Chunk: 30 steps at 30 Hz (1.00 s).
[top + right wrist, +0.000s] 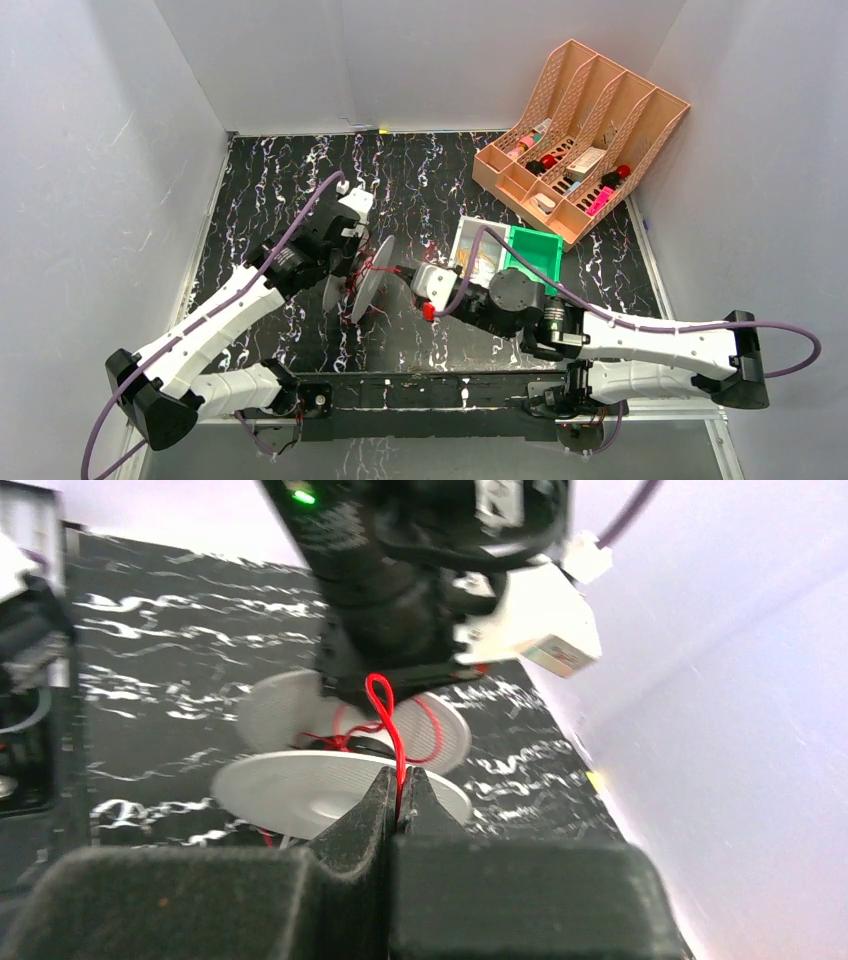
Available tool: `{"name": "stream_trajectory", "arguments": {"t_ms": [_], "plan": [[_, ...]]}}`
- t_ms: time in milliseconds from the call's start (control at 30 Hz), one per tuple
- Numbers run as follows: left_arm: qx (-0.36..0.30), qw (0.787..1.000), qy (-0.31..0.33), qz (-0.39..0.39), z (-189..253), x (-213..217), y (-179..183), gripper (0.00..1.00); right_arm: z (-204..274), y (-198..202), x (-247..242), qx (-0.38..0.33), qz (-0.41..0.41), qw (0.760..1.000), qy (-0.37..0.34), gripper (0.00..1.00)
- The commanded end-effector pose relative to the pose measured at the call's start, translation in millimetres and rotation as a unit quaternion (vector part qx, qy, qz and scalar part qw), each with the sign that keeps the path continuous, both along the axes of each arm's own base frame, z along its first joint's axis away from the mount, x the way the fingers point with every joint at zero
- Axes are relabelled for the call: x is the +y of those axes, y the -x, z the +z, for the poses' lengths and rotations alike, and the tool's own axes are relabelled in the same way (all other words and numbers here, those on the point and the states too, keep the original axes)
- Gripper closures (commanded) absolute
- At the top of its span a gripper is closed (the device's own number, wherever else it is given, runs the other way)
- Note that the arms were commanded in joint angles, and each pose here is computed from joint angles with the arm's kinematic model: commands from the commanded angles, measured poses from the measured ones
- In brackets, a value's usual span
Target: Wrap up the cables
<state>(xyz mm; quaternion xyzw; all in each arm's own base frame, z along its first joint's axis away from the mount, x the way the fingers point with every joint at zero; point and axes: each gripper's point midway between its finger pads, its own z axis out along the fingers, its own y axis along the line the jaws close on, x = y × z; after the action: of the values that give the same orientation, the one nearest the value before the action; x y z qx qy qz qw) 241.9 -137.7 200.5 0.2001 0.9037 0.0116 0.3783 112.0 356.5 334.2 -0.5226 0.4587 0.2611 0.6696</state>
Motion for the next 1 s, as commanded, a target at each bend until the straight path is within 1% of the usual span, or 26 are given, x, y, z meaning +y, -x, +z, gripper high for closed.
{"name": "stream_trajectory", "arguments": {"t_ms": [0,100,300,500,633,767,967], "plan": [[-0.025,0.998,0.032,-0.052,15.7,-10.6,5.8,1.00,20.1,-48.3,-18.0,-0.022,-0.128,0.992,0.000,1.00],[-0.009,0.996,0.043,-0.082,9.6,-17.2,15.0,1.00,18.6,-77.4,-27.3,-0.008,-0.165,0.986,0.008,1.00],[-0.002,0.988,0.078,-0.129,11.2,-27.3,32.4,1.00,12.0,-134.5,-59.9,0.040,-0.233,0.972,0.000,1.00],[-0.016,0.977,0.126,-0.172,35.2,-37.9,47.7,1.00,-23.0,-171.0,-87.3,0.103,-0.277,0.955,0.015,1.00],[-0.028,0.967,0.171,-0.188,62.8,-45.3,57.8,1.00,-56.8,-182.1,-101.3,0.143,-0.292,0.946,0.023,1.00],[-0.055,0.953,0.217,-0.206,100.9,-49.7,68.5,1.00,-89.5,-190.9,-116.4,0.187,-0.304,0.934,0.028,1.00],[-0.101,0.931,0.276,-0.217,155.7,-50.4,80.4,1.00,-119.9,-187.5,-118.8,0.237,-0.289,0.927,0.019,1.00]]}}
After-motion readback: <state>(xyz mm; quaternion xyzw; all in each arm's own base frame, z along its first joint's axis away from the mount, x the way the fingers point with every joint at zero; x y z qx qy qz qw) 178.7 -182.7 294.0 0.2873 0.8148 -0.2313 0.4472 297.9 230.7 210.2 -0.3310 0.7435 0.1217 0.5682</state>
